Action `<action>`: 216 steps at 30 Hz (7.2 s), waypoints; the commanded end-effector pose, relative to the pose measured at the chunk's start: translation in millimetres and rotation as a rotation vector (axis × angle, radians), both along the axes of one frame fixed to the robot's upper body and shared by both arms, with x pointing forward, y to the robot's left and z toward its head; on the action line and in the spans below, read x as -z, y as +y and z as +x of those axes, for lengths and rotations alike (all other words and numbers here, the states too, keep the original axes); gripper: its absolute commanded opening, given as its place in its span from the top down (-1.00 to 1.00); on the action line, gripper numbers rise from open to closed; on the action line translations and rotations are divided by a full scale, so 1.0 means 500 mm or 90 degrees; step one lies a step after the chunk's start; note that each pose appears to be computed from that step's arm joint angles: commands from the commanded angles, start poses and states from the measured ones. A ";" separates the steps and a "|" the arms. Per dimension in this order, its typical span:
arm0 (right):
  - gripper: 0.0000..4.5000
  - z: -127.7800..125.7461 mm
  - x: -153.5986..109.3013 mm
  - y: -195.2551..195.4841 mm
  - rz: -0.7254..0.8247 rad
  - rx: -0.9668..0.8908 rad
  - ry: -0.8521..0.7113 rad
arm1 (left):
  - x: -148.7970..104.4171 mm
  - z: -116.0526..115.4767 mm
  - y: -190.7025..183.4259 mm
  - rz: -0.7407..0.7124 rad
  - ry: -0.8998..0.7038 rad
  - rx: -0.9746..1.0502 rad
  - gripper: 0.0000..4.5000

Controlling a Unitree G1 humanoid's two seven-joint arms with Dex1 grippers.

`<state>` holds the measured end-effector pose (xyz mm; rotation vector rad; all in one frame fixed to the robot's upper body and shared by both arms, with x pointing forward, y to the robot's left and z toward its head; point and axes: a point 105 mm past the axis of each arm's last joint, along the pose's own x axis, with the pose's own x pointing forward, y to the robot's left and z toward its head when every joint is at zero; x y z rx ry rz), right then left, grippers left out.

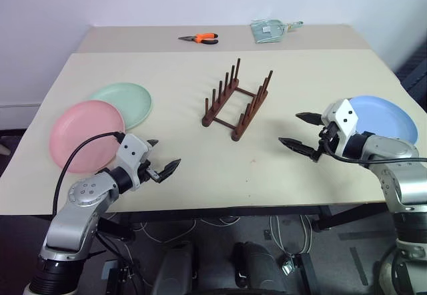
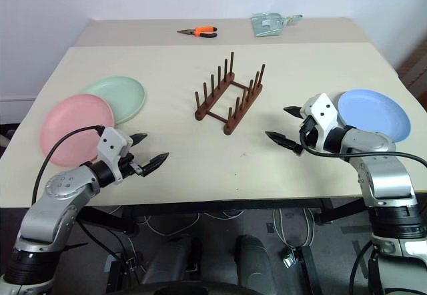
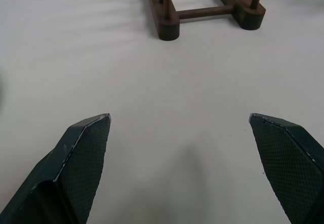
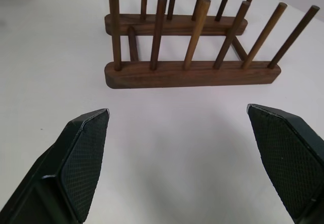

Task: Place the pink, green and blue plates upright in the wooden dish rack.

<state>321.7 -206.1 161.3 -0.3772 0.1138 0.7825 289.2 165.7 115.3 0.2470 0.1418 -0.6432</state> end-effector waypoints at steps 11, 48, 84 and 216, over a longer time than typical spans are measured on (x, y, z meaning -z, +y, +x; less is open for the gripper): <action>-0.98 -0.071 0.020 0.072 0.029 -0.050 0.036 | 0.032 0.031 -0.229 -0.017 0.032 0.093 -1.00; -1.00 -0.107 0.042 0.020 -0.018 -0.032 0.064 | 0.007 0.093 -0.342 0.058 -0.038 0.451 0.66; 0.97 -0.011 0.135 -0.061 -0.227 0.134 0.072 | 0.071 0.098 -0.316 0.172 0.066 0.237 0.60; 1.00 0.038 -0.206 -0.038 0.361 0.148 -0.025 | -0.092 -0.021 -0.129 -0.110 0.013 0.174 -0.06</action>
